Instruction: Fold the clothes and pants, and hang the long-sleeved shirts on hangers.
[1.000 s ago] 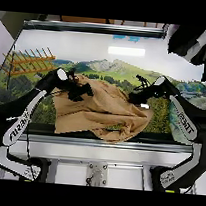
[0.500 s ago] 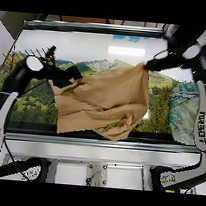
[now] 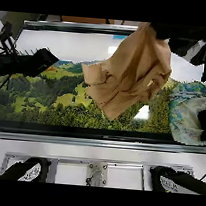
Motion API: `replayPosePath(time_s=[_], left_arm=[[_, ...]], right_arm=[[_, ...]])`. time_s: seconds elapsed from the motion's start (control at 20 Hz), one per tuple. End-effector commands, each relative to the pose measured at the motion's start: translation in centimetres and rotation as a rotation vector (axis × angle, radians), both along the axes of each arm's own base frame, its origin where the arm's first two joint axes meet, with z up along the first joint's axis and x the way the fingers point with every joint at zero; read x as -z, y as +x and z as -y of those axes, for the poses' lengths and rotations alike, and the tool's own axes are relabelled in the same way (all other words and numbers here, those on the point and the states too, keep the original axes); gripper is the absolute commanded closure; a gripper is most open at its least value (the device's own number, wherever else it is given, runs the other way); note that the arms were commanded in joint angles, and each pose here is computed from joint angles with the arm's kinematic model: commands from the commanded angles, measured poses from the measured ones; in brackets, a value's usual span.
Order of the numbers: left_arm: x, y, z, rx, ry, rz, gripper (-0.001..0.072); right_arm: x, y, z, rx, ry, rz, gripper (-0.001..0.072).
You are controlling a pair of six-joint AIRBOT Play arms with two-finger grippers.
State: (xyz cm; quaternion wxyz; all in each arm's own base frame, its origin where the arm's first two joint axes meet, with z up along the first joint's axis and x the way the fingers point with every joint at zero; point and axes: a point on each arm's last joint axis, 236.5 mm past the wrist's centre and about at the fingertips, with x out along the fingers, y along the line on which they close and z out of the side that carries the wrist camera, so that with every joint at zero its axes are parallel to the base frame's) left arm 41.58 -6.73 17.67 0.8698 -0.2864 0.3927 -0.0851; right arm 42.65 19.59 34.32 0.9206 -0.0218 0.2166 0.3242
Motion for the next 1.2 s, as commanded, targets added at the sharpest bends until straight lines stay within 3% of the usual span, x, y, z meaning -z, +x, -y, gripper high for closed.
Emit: replayPosePath(time_s=[0.0, 0.2, 0.25, 0.3, 0.35, 0.55, 0.7, 0.95, 1.15], left_arm=[[-0.3, -1.3, -2.4, -0.015, 0.036, -0.003, 0.0027], [4.3, -3.5, -2.5, -0.024, 0.021, -0.107, 0.0027], [5.7, -4.3, -2.2, -0.016, 0.018, -0.138, 0.0027], [6.9, -5.1, -1.7, 0.003, 0.023, -0.160, 0.0027], [7.7, -5.7, -1.0, 0.034, 0.034, -0.169, 0.0027], [9.1, -7.6, 4.3, 0.251, 0.105, -0.156, 0.0027], [11.6, -7.8, 8.1, 0.433, 0.267, -0.186, 0.0027], [17.9, -8.7, 17.3, 0.904, 0.457, -0.185, 0.0027], [22.6, -7.7, 20.7, 1.011, 0.547, -0.227, 0.0028]], right_arm=[[5.8, -8.1, -6.2, -0.131, -0.079, -0.167, 0.0701], [19.3, -17.4, -12.8, -0.277, -0.186, -0.416, 0.0693], [21.5, -19.1, -13.8, -0.315, -0.211, -0.437, 0.0587], [23.2, -20.5, -14.4, -0.346, -0.239, -0.458, 0.0221], [23.8, -21.0, -14.6, -0.363, -0.259, -0.464, -0.0006], [19.7, -15.8, -9.6, -0.179, -0.284, -0.313, 0.0002], [16.1, -13.1, -3.8, 0.025, -0.202, -0.281, 0.0002], [16.0, -14.5, 0.6, 0.147, -0.186, -0.387, 0.0002], [17.1, -15.3, 1.0, 0.161, -0.205, -0.449, 0.0002]])
